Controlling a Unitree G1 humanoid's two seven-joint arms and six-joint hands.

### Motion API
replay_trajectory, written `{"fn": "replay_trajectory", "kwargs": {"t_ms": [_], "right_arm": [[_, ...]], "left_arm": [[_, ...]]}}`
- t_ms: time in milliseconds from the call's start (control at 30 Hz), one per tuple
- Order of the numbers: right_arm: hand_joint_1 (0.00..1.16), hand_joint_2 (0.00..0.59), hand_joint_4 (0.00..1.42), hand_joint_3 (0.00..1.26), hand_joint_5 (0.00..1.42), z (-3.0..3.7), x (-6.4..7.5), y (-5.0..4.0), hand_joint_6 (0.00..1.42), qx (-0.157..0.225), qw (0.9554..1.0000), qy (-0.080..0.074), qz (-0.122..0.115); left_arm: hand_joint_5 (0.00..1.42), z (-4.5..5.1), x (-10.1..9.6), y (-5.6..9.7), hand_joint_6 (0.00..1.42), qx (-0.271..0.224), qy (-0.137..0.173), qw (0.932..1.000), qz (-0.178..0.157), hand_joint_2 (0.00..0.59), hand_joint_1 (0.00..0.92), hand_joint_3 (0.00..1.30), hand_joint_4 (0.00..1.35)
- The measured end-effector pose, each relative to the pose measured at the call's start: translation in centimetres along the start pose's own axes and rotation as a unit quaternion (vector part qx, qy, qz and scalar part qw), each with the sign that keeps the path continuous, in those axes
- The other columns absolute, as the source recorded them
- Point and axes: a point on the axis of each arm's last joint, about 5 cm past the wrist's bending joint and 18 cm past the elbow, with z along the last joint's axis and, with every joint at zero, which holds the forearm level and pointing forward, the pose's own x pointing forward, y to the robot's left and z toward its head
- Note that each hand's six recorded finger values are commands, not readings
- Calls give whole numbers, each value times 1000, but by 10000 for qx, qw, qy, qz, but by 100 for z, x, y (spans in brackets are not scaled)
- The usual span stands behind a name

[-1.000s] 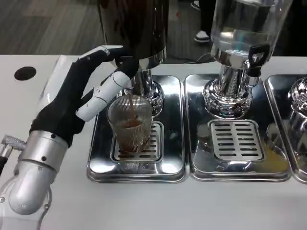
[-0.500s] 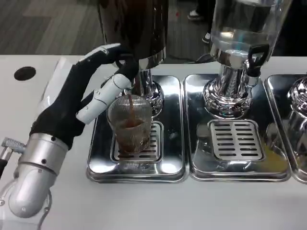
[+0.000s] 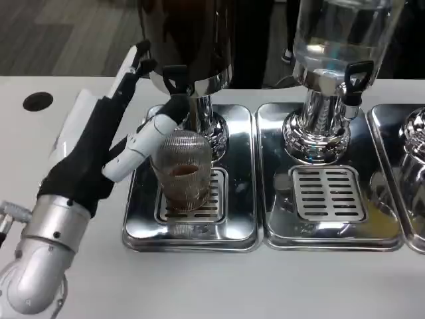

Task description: Grasp the cup under the faucet to collect the drink, then remove the cup.

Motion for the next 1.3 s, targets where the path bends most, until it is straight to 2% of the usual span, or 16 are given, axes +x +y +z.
{"fn": "replay_trajectory", "kwargs": {"t_ms": [67,267,367,433,533,733,867,1100,1300], "right_arm": [[775,558,394,444,328,0,0,1,197,1,10000,-2,4],[806,520,394,444,328,2,-8,5,198,-17,10000,8,59],[812,508,394,434,328,6,2,22,198,-11,9999,-26,122],[814,505,394,431,328,21,24,41,198,-12,9998,-104,176],[817,504,394,431,328,37,44,71,198,-6,9995,-170,254],[821,501,394,429,328,52,40,132,198,22,9993,-142,331],[817,478,381,401,328,60,33,154,201,-2,9991,-120,409],[804,366,342,315,313,50,56,223,248,65,9985,-114,537],[821,274,294,240,302,-35,94,367,290,272,9963,-3,817]], "left_arm": [[0,-14,-27,14,0,68,26,10000,-8,21,0,0,0],[0,-71,-178,222,0,762,141,9970,44,0,0,0,0],[0,-67,-249,340,0,1160,127,9931,-69,0,0,0,0],[0,-52,-332,459,0,1628,96,9862,-280,1,0,0,0],[0,-57,-437,567,0,1855,92,9818,-397,0,0,0,0],[0,-112,-665,663,0,1788,144,9827,-453,0,0,0,0],[0,-201,-804,691,0,1844,224,9809,-577,0,0,0,0],[0,-407,-945,743,0,1777,409,9805,-732,0,0,0,0],[0,-501,-995,801,0,1758,415,9794,-901,0,0,0,0]]}}
